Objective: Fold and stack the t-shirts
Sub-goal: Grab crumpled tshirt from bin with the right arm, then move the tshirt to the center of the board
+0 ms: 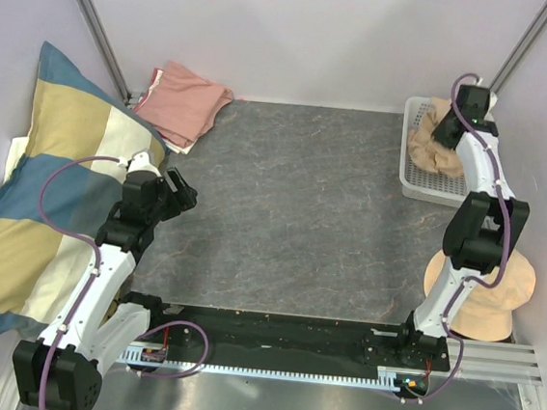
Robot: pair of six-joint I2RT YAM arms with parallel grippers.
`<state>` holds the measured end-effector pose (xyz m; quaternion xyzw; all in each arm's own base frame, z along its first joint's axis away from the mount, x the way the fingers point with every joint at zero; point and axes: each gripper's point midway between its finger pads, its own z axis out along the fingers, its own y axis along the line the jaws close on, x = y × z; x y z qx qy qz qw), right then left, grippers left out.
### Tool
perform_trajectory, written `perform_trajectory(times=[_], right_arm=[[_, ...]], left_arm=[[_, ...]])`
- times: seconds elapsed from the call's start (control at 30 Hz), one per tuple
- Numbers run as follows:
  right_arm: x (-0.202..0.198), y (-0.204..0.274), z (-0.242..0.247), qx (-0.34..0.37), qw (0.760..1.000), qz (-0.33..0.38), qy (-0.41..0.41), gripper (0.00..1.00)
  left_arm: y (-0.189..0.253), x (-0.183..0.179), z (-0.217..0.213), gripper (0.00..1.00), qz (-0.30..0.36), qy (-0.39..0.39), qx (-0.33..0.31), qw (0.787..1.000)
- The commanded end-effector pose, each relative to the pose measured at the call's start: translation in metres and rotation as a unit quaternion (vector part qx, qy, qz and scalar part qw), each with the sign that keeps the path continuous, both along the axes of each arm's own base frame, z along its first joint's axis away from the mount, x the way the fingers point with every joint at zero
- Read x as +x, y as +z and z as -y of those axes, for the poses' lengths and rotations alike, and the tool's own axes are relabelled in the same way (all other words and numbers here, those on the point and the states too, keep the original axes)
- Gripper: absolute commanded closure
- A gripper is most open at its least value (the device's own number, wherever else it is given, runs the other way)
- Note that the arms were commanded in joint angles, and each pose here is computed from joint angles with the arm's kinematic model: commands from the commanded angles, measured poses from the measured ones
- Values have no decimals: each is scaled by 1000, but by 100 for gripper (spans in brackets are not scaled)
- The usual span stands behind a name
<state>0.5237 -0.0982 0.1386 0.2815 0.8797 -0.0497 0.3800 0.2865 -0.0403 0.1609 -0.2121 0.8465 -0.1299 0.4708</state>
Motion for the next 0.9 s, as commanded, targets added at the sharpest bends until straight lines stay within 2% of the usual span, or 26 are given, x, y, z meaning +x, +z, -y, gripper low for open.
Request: perform_trajectory(times=[0.0, 0.13, 0.17, 0.37, 0.5, 0.6, 0.63, 0.7, 0.73, 0.77, 0.8, 0.87], right_arm=[[21, 173, -45, 7, 975, 199, 99, 100], [13, 228, -107, -15, 951, 245, 186, 100], [8, 237, -151, -14, 940, 253, 229, 100], [-41, 290, -278, -4, 880, 297, 372, 100], [-77, 305, -317, 8, 855, 311, 414, 100], [-97, 296, -332, 16, 849, 303, 433, 100], [-98, 270, -332, 14, 857, 276, 436, 100], [-101, 252, -321, 1, 870, 264, 416, 100], [-103, 206, -313, -9, 887, 217, 408, 100], [-104, 186, -306, -18, 897, 196, 396, 100], [-109, 146, -292, -36, 913, 152, 377, 100], [-118, 106, -277, -51, 928, 103, 354, 100]], left_arm=[[17, 3, 3, 20, 26, -16, 4, 1000], [18, 4, 3, 20, 27, -17, 3, 999], [19, 4, 4, 21, 29, -19, 2, 999], [25, -1, 5, 21, 41, -24, 0, 999], [28, -4, 6, 21, 44, -27, 0, 999], [29, -5, 6, 21, 45, -28, -2, 999], [29, -5, 7, 21, 45, -28, -4, 999], [29, -5, 8, 21, 43, -31, -8, 999], [29, -5, 9, 22, 44, -32, -10, 998], [29, -5, 10, 22, 43, -32, -12, 998], [30, -5, 10, 22, 44, -32, -13, 998], [30, -5, 10, 22, 44, -32, -13, 998]])
